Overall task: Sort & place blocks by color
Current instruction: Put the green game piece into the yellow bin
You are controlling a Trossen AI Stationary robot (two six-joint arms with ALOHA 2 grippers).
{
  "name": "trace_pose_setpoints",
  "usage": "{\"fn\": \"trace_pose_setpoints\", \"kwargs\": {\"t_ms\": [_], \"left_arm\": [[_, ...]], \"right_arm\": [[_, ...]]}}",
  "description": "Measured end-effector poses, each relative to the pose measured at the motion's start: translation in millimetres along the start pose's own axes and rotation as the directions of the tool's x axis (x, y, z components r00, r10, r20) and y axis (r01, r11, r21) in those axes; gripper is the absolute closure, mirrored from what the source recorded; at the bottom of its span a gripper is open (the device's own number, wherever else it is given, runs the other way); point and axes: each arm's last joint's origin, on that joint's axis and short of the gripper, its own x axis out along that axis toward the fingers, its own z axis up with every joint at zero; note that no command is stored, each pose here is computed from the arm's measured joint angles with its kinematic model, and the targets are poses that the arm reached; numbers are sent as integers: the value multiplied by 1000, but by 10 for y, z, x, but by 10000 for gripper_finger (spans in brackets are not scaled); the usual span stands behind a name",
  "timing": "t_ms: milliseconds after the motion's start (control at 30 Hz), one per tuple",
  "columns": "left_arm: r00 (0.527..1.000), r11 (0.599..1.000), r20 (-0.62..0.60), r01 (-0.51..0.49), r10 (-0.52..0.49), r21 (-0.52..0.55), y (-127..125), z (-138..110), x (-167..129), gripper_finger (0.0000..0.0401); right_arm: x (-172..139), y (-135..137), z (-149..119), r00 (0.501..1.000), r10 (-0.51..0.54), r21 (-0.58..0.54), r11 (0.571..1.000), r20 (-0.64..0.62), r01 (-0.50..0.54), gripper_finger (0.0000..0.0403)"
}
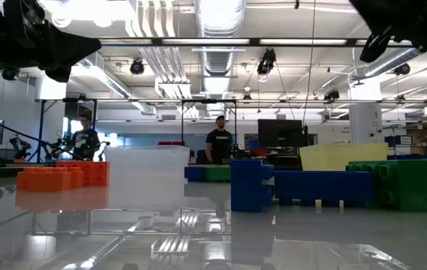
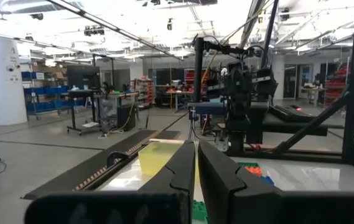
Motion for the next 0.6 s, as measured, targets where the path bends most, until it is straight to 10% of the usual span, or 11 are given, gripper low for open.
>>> {"fn": "trace_pose_setpoints", "kwargs": {"t_ms": [600], "left_arm": [[998, 969, -55, -8, -5, -247, -16, -57, 33, 397]], "right_arm": [[784, 54, -119, 927, -162, -62, 987, -337, 150, 394]]}}
